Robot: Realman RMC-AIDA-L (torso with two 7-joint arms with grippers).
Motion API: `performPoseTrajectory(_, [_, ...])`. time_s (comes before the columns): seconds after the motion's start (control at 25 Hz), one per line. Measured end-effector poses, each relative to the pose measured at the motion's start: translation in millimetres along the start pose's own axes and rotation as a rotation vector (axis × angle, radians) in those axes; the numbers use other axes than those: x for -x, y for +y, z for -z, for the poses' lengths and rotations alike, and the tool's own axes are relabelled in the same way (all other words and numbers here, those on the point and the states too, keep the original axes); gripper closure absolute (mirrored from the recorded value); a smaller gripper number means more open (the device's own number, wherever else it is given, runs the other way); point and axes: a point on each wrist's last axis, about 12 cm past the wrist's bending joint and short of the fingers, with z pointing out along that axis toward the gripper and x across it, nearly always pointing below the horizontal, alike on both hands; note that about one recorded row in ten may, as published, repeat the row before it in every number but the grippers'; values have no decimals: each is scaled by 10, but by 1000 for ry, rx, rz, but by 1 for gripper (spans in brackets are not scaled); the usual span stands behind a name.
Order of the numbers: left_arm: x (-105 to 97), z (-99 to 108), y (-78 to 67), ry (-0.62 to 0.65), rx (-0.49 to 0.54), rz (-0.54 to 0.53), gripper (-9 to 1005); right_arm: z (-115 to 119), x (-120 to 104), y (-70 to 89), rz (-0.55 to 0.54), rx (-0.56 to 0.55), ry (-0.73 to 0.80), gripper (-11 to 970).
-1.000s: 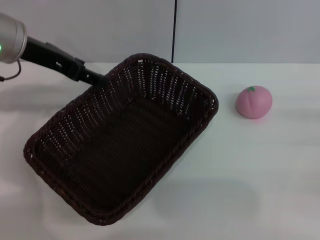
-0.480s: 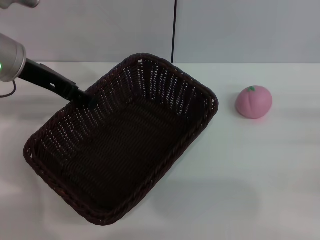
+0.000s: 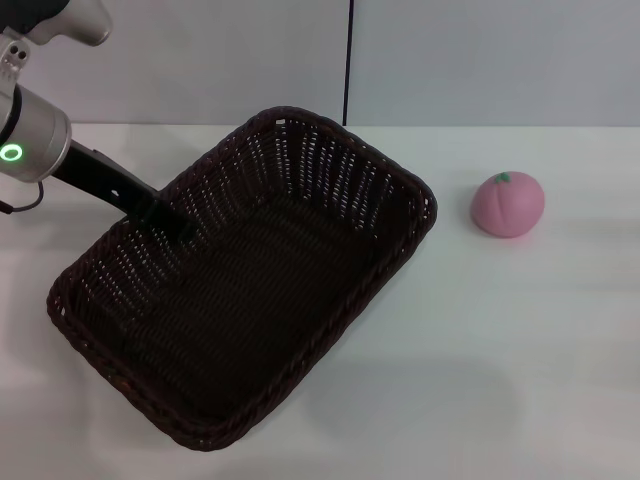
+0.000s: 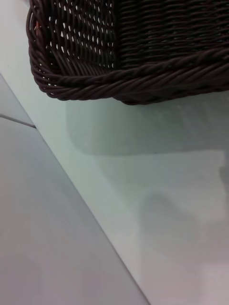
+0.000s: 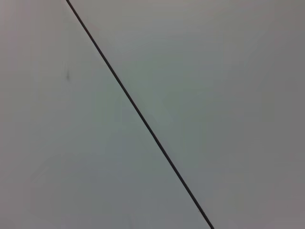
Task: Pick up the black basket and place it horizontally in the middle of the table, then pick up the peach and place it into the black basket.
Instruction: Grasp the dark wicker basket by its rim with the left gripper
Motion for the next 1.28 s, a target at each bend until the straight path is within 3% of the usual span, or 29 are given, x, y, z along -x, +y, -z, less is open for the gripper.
performPoseTrajectory(0.08, [4,1,-1,-1,1,-5,220,0,-3,-3,1,-3,2,418])
performPoseTrajectory(0.52, [10,-7,-11,2,8,-24,454,-2,-12,-13,1,-14,7,415])
performPoseTrajectory(0.64, [17,-10,-21,4,12,-36,703,-5,-14,-13,2,-14,9,414])
performPoseTrajectory(1.0, [77,185,-40,-99,57,-94,789,5,-22,-16,-2,-20,10,411])
performPoseTrajectory(1.28, [123,415,-164,-264,-4,-187,796,19,-29,-30,-4,-32,14,409])
